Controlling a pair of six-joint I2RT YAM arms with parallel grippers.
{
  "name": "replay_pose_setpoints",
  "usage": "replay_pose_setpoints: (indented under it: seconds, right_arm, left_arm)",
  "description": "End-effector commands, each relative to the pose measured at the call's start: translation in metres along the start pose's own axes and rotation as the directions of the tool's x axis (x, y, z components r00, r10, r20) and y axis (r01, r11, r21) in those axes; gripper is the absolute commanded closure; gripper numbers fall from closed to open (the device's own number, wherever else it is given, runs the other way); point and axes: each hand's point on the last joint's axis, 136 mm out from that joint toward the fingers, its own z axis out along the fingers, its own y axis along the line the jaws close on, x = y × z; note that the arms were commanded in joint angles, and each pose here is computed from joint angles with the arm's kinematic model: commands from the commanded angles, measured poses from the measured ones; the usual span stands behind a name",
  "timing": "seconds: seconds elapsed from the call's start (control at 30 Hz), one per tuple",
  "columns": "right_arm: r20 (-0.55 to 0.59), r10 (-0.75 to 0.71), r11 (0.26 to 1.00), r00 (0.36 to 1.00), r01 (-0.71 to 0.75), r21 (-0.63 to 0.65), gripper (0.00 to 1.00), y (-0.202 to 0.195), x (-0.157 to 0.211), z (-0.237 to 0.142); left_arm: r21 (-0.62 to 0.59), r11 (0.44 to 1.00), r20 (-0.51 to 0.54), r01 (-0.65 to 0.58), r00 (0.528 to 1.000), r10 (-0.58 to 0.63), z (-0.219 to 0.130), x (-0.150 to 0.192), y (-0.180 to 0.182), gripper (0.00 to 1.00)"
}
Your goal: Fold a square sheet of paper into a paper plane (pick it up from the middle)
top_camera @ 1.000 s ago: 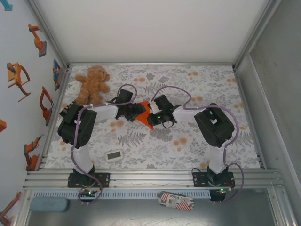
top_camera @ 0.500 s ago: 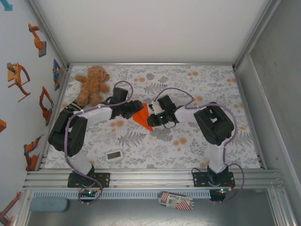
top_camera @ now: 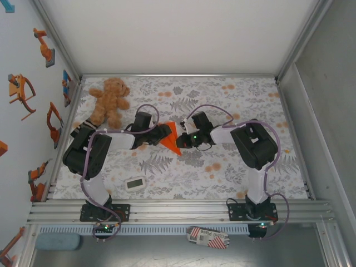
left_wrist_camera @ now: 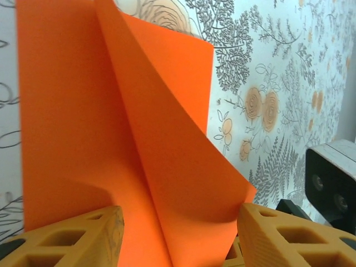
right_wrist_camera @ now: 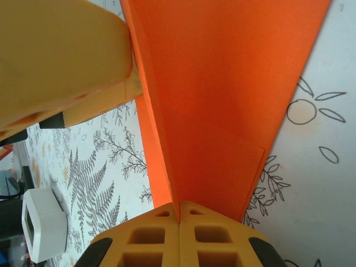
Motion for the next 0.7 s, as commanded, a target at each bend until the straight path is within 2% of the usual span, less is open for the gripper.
replay_pose_setpoints:
  seconds: [0.0, 0.23, 0.67]
  right_arm:
    - [-0.021, 0.035, 0.999, 0.999, -0.036, -0.023, 1.0, -0.005, 0.007, 0.003]
    - [-0.005, 0.062, 0.998, 0.998, -0.062, -0.013, 1.0, -0.012, 0.006, 0.001]
    - [0.01, 0.203, 0.972, 0.979, -0.2, -0.12, 1.0, -0.018, 0.006, -0.004]
  left_arm:
    - [0.033, 0.999, -0.017, -0.005, 1.0, 0.005, 0.006, 0.007, 0.0, 0.44]
    - [-0.049, 0.999, -0.041, 0.0, 0.999, -0.002, 0.01, 0.014, 0.02, 0.43]
    - [-0.138, 0.99, -0.074, 0.012, 0.997, -0.023, 0.013, 0.03, 0.051, 0.43]
